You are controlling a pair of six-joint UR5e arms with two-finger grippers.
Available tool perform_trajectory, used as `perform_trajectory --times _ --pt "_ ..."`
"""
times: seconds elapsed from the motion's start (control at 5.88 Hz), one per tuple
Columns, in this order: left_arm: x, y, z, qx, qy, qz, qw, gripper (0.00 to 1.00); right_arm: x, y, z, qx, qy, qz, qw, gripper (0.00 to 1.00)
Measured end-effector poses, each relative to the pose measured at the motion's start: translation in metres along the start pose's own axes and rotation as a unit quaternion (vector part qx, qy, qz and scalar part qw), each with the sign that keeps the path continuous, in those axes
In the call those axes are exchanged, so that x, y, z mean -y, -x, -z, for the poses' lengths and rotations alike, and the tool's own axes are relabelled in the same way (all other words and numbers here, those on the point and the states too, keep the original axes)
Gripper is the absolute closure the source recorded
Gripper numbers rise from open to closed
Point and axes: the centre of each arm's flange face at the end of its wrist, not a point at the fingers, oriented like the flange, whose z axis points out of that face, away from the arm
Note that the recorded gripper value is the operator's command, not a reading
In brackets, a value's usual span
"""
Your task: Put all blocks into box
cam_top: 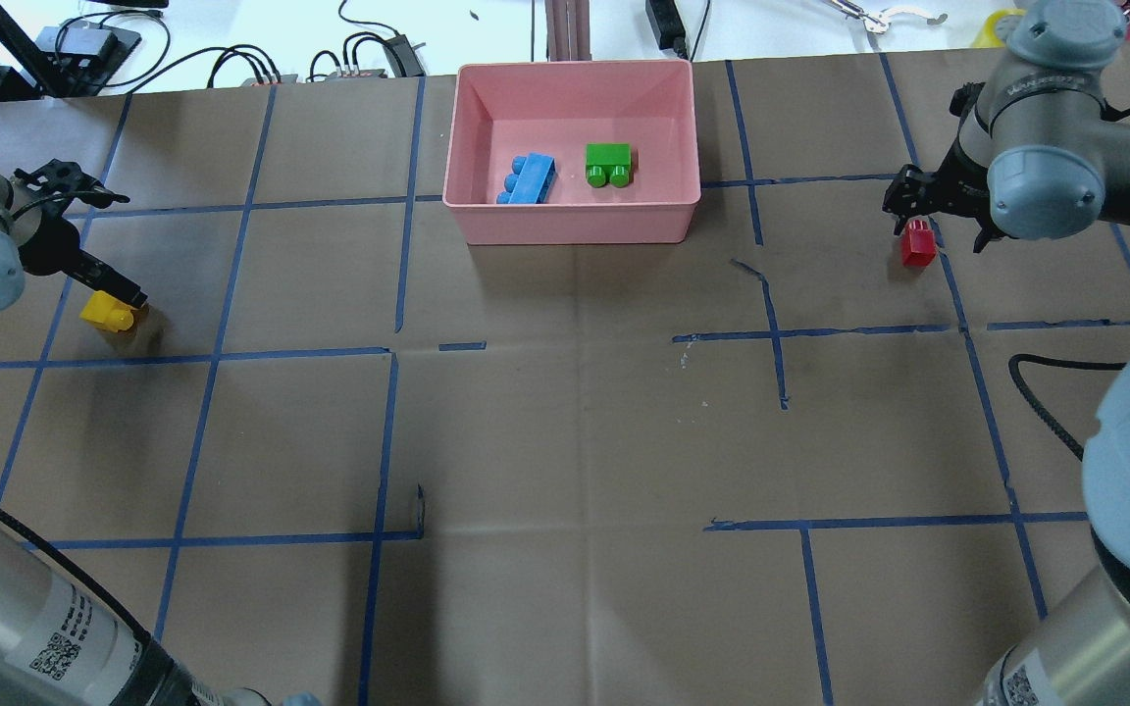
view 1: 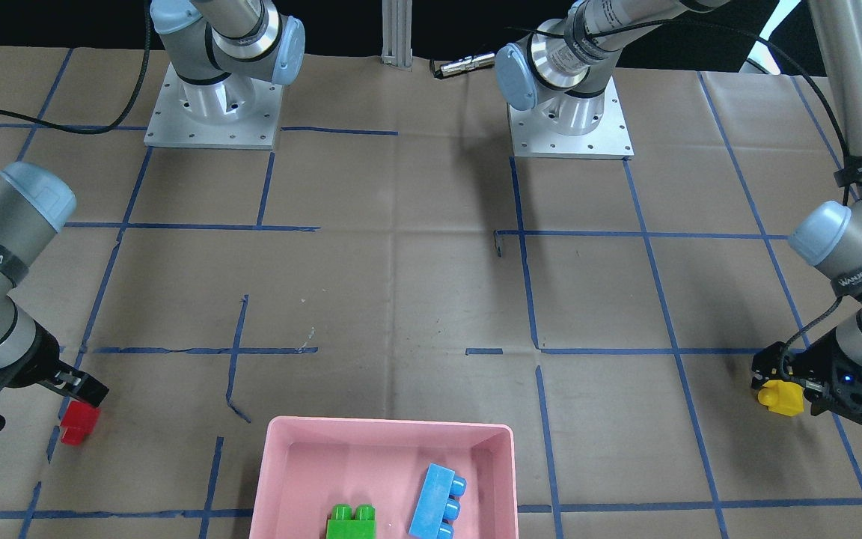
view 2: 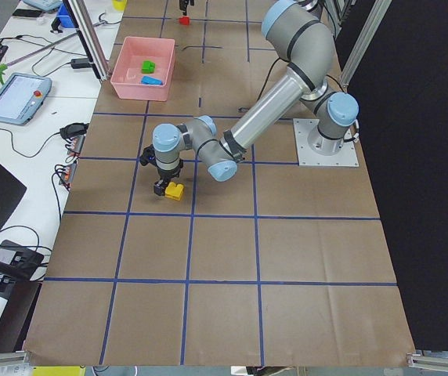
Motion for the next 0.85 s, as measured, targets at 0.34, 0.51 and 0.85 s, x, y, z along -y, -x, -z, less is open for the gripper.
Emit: perform_trajectory --times 0.34,0.51,0.85 --pt "-0.006 -0.003 -0.011 -0.008 0.009 -0.002 0.9999 0.01 0.004 -0.002 -0.022 0.001 0.016 0.03 0.9994 0.0" --pt "-0.01 -0.002 -0.013 -0.01 0.013 0.001 0.9999 0.01 0.007 -0.002 -0.025 0.001 0.014 0.03 0.9995 0.0" --pt "-0.022 0.005 -0.014 -0.011 0.016 0.01 0.9998 0.03 0.016 -0.001 -0.031 0.002 0.01 0.031 0.9995 0.0"
